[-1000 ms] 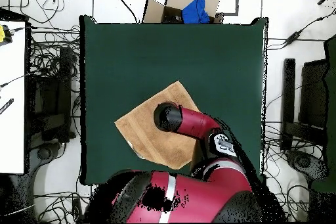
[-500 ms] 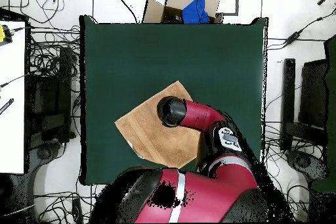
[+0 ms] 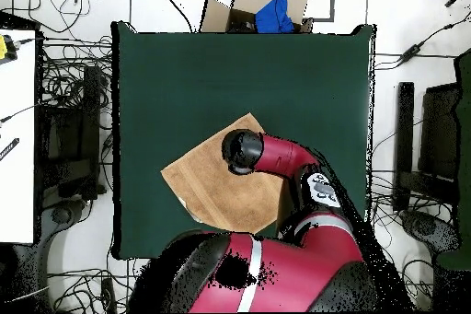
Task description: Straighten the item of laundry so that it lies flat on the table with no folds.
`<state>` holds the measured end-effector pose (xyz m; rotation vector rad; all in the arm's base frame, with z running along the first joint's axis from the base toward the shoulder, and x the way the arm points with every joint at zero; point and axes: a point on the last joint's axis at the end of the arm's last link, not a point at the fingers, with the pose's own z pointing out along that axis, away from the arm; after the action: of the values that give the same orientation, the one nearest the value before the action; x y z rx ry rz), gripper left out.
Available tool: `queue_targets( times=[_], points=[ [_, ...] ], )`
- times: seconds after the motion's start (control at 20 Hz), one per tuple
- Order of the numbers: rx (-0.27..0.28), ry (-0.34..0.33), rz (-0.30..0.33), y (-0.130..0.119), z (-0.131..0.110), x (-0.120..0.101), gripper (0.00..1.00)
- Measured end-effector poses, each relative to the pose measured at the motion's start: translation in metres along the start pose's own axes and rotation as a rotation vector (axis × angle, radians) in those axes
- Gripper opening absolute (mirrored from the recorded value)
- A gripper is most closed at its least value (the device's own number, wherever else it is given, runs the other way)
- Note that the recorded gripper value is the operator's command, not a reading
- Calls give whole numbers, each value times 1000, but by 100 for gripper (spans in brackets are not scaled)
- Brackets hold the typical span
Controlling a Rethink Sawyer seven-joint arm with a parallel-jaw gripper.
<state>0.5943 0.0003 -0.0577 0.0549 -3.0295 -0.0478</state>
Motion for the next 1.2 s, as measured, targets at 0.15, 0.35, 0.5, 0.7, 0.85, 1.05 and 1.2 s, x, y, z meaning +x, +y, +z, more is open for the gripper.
queue_targets(
  times=[0.15,0.35,0.5,0.7,0.85,1.05,1.2],
  points=[
    [3,0,-2,0,0,0,0],
    [2,1,-1,0,0,0,0],
    [1,2,-5,0,0,-1,0],
    [-7,6,-15,-2,0,-1,0],
    [-19,15,-18,-4,0,-3,0],
    [-37,33,-29,-6,0,-5,0],
    [-59,57,-42,-9,0,-9,0]
  ],
)
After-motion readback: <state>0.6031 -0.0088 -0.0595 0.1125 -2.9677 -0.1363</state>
